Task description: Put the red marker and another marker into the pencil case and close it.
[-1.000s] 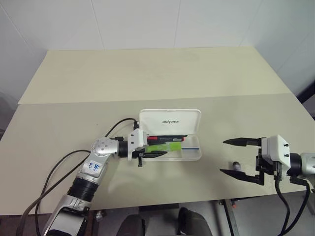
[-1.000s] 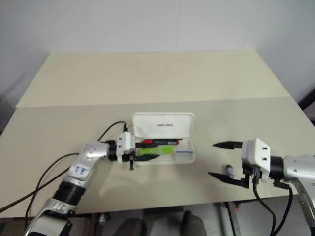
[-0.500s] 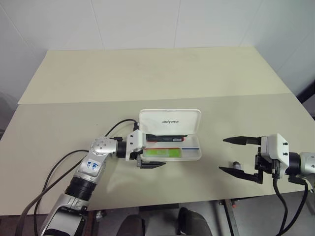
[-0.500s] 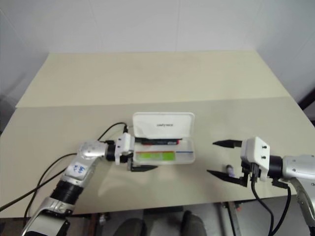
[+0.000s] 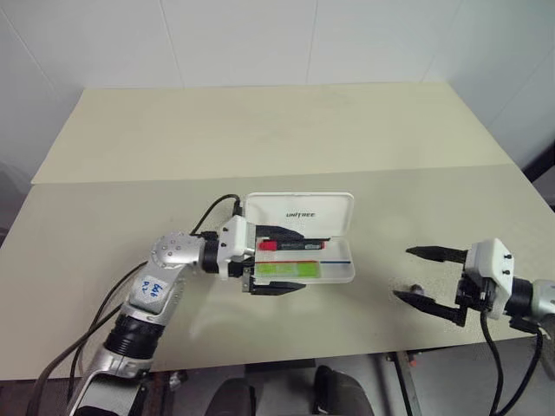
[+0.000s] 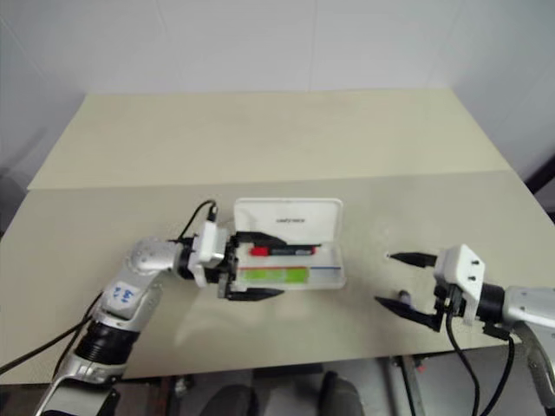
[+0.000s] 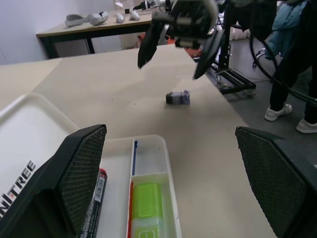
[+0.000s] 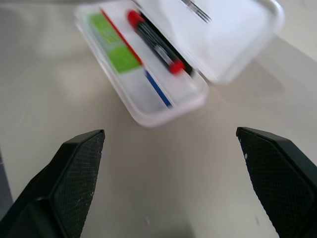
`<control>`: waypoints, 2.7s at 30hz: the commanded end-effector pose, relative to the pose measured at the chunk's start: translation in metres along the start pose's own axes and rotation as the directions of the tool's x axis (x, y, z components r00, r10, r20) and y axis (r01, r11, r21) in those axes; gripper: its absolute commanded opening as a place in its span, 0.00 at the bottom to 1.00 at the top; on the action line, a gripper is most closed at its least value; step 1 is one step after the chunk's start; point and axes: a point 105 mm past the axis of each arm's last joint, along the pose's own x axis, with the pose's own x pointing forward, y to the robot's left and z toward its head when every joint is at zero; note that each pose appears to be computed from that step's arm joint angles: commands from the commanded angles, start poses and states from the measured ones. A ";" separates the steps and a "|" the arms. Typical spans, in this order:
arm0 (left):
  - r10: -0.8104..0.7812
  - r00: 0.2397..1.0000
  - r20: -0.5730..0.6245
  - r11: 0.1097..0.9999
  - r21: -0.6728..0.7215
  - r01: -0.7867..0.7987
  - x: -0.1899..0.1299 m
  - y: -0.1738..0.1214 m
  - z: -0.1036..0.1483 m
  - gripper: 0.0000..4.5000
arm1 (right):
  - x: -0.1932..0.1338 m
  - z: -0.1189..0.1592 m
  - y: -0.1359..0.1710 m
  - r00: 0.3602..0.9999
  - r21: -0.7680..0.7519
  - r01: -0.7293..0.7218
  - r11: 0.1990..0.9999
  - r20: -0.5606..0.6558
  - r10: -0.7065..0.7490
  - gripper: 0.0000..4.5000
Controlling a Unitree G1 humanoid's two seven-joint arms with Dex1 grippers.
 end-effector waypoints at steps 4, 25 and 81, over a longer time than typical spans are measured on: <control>0.047 0.999 0.017 0.998 0.033 -0.048 -0.013 -0.010 0.022 0.99 | -0.032 -0.015 -0.013 0.979 0.041 0.199 0.979 -0.050 -0.197 1.00; 0.137 0.990 -0.041 0.990 -0.018 -0.138 -0.030 -0.016 0.013 0.99 | -0.003 -0.035 0.042 0.862 0.358 0.503 0.786 -0.143 -0.486 1.00; 0.225 0.968 -0.115 0.973 0.076 -0.217 -0.050 -0.003 0.011 1.00 | 0.100 0.040 0.010 0.971 -0.209 -0.161 0.965 0.141 0.192 0.09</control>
